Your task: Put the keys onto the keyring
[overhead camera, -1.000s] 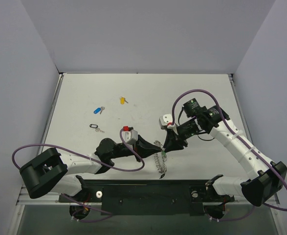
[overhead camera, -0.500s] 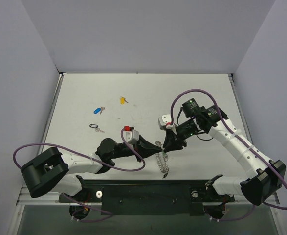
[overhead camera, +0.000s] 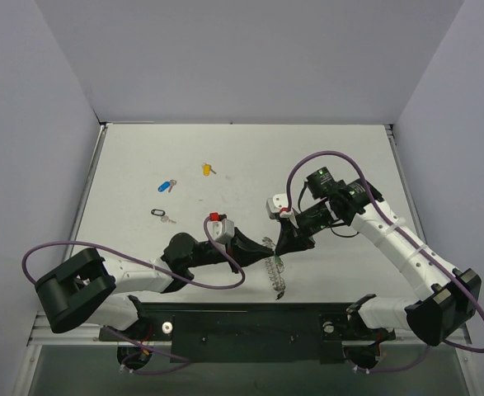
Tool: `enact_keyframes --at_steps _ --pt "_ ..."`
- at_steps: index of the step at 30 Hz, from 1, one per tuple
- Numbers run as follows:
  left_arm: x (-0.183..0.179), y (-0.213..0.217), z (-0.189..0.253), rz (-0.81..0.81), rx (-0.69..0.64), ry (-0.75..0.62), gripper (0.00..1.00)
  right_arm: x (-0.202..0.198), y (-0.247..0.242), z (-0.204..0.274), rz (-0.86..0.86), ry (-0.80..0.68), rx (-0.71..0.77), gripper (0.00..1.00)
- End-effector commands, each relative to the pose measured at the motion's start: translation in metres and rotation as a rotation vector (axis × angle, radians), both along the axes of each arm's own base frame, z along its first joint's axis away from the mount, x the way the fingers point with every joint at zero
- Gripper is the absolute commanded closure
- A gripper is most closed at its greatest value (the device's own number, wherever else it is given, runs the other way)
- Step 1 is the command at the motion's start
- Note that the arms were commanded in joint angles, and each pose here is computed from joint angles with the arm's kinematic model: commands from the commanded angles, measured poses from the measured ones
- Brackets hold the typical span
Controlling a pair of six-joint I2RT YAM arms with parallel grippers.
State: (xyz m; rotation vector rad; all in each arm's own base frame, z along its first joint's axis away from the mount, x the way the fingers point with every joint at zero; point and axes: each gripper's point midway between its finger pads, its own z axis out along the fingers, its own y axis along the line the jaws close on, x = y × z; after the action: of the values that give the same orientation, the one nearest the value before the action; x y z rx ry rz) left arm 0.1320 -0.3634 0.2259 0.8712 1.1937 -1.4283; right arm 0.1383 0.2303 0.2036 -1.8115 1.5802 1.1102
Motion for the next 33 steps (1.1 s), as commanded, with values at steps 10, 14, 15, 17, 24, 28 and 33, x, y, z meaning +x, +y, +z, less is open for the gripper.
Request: enact_keyframes --at_steps 10,14,15,17,24,28,33 --pt "0.004 0.002 0.056 0.02 -0.171 -0.028 0.86 -0.003 -0.004 0.006 -0.061 0.024 -0.04 1.0" --pt "0.009 0.007 0.049 0.063 -0.119 0.047 0.48 0.003 -0.011 0.007 -0.13 0.027 -0.1 1.0" --pt "0.009 0.01 0.055 0.079 -0.116 0.039 0.44 0.006 -0.015 0.006 -0.146 0.013 -0.127 1.0" --pt "0.018 0.016 0.054 0.158 -0.06 0.043 0.39 0.006 -0.024 0.005 -0.145 -0.012 -0.175 1.0" --pt "0.026 0.014 0.036 0.284 0.234 -0.053 0.34 0.004 -0.049 0.01 -0.111 -0.032 -0.32 1.0" --pt "0.027 -0.005 0.037 0.305 0.294 -0.155 0.37 0.003 -0.052 0.011 -0.097 -0.03 -0.341 1.0" --pt "0.029 -0.026 0.045 0.306 0.277 -0.259 0.41 0.004 -0.053 0.011 -0.108 -0.023 -0.34 1.0"
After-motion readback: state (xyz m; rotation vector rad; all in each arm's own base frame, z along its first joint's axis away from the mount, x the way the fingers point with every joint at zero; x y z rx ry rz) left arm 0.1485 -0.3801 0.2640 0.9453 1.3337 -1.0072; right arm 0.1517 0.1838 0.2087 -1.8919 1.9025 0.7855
